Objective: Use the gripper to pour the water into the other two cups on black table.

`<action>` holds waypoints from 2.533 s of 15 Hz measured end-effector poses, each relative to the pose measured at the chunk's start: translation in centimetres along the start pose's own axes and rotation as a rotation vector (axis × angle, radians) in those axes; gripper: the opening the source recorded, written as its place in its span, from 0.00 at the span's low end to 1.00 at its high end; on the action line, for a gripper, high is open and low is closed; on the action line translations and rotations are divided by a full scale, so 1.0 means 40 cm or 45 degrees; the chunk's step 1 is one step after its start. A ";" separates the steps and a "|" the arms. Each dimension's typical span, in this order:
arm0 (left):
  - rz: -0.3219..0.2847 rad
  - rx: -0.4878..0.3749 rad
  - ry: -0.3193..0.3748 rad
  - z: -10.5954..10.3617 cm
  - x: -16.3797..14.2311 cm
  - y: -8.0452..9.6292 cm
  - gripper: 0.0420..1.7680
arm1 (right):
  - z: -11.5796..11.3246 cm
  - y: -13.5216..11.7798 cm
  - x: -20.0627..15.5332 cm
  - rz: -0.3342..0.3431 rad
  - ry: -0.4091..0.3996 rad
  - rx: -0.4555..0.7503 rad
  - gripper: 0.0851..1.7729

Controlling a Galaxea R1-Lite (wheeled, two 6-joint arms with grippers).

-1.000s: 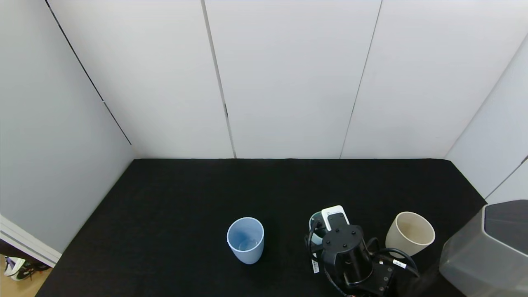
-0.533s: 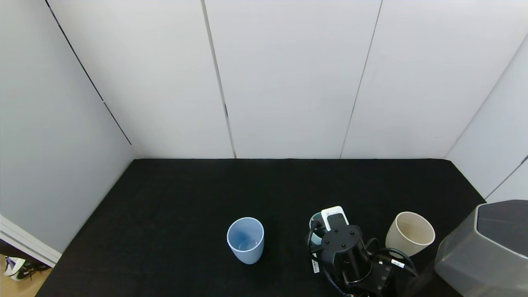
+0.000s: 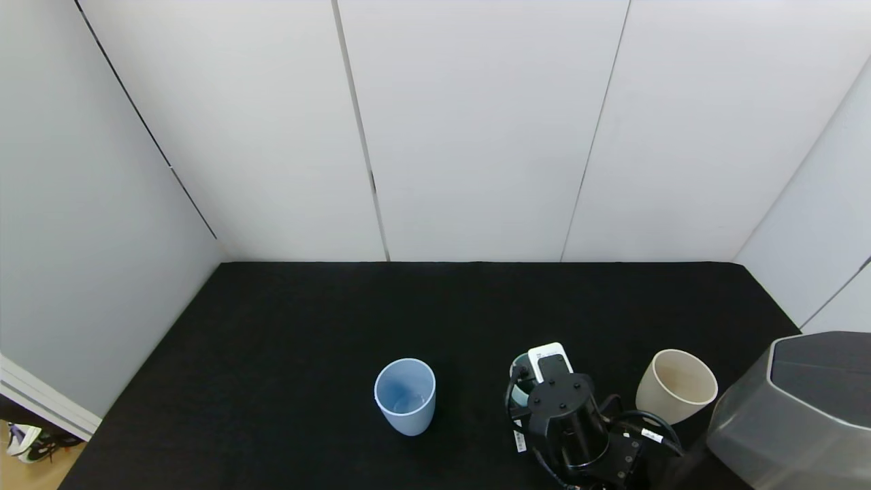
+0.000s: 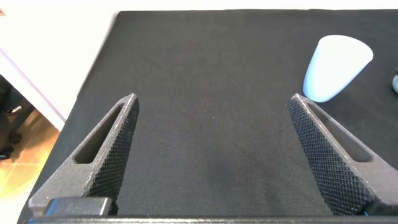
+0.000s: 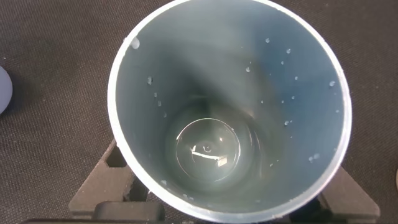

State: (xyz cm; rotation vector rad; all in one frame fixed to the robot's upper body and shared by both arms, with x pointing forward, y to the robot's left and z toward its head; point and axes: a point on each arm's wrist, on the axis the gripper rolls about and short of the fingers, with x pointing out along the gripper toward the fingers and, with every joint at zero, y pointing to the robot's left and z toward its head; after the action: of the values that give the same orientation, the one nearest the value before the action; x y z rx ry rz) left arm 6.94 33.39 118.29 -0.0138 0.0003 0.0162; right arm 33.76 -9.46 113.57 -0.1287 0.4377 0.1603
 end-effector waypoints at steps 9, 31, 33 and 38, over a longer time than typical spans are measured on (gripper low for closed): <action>0.000 0.001 0.000 0.000 0.000 0.000 0.97 | 0.002 -0.001 -0.001 -0.001 -0.015 0.010 0.81; 0.000 0.000 0.000 0.000 0.000 0.000 0.97 | 0.278 -0.218 -0.359 -0.110 -0.514 -0.073 0.95; 0.000 -0.001 0.000 0.000 0.000 0.000 0.97 | 0.251 -0.250 -0.402 -0.186 -0.473 -0.105 0.95; 0.000 0.000 0.000 0.000 0.000 0.000 0.97 | 0.134 -0.353 -0.473 -0.431 -0.379 -0.107 0.96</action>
State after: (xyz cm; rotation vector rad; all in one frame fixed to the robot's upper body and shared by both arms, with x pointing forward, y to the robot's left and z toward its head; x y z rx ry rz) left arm 6.94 33.39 118.29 -0.0138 0.0003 0.0164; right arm 21.64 -24.85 127.79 -0.2550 0.1078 -0.1347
